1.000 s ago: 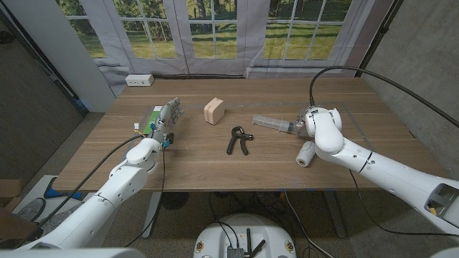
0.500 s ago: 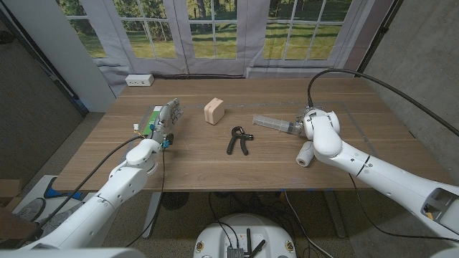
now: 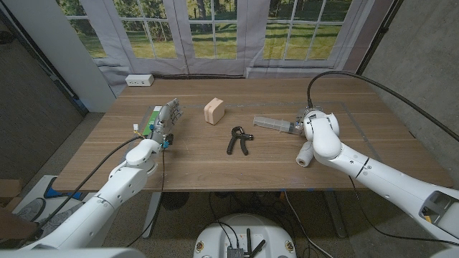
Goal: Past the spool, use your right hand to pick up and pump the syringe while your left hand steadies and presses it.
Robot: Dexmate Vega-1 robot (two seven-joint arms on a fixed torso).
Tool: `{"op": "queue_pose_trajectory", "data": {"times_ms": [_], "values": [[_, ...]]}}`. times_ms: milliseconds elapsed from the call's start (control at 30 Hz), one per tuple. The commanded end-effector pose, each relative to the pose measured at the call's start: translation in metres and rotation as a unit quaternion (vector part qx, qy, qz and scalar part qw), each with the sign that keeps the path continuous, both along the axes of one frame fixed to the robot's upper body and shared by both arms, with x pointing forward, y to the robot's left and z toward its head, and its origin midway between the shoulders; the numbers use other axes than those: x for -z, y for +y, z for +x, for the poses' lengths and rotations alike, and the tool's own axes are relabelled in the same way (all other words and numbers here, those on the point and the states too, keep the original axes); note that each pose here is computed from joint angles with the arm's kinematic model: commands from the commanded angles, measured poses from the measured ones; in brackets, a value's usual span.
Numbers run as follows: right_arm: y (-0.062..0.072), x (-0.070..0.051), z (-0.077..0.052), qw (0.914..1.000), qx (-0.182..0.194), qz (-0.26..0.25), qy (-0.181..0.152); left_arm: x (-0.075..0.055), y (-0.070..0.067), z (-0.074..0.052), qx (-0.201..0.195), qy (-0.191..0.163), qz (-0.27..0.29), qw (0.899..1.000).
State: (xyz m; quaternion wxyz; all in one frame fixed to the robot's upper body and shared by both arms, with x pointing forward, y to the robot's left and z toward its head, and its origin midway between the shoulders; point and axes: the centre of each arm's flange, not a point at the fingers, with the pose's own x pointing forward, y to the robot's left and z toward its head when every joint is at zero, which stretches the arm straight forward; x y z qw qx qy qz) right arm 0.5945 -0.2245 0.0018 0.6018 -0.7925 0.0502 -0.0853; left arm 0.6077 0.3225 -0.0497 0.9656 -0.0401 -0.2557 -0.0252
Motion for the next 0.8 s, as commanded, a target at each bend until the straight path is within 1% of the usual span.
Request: {"op": "queue_pose_trajectory", "data": {"times_ms": [33,267,333,533,600,700,800], "values": [[-0.001,0.005,0.004,0.9999,-0.009,0.001,0.012,0.000,0.000,0.002,0.002,0.002,0.000,1.000],[-0.001,0.006,0.006,0.9998,-0.009,-0.002,0.019,0.002,0.000,0.001,0.000,0.004,-0.003,1.000],[-0.001,0.005,0.006,0.9999,-0.010,0.002,0.014,0.002,0.000,0.001,0.000,0.005,-0.003,1.000],[-0.002,-0.001,0.002,0.9999,-0.012,0.008,0.000,0.002,0.000,0.001,-0.001,0.004,-0.003,1.000],[-0.003,-0.003,0.001,0.9999,-0.011,0.012,0.004,0.002,0.000,0.001,-0.001,0.004,-0.002,1.000],[-0.004,-0.007,-0.002,0.9997,-0.013,0.023,-0.002,0.002,-0.001,0.001,-0.001,0.003,-0.002,1.000],[-0.005,-0.010,-0.005,0.9996,-0.014,0.022,-0.011,0.002,-0.001,0.001,-0.001,0.002,-0.002,1.000]]}}
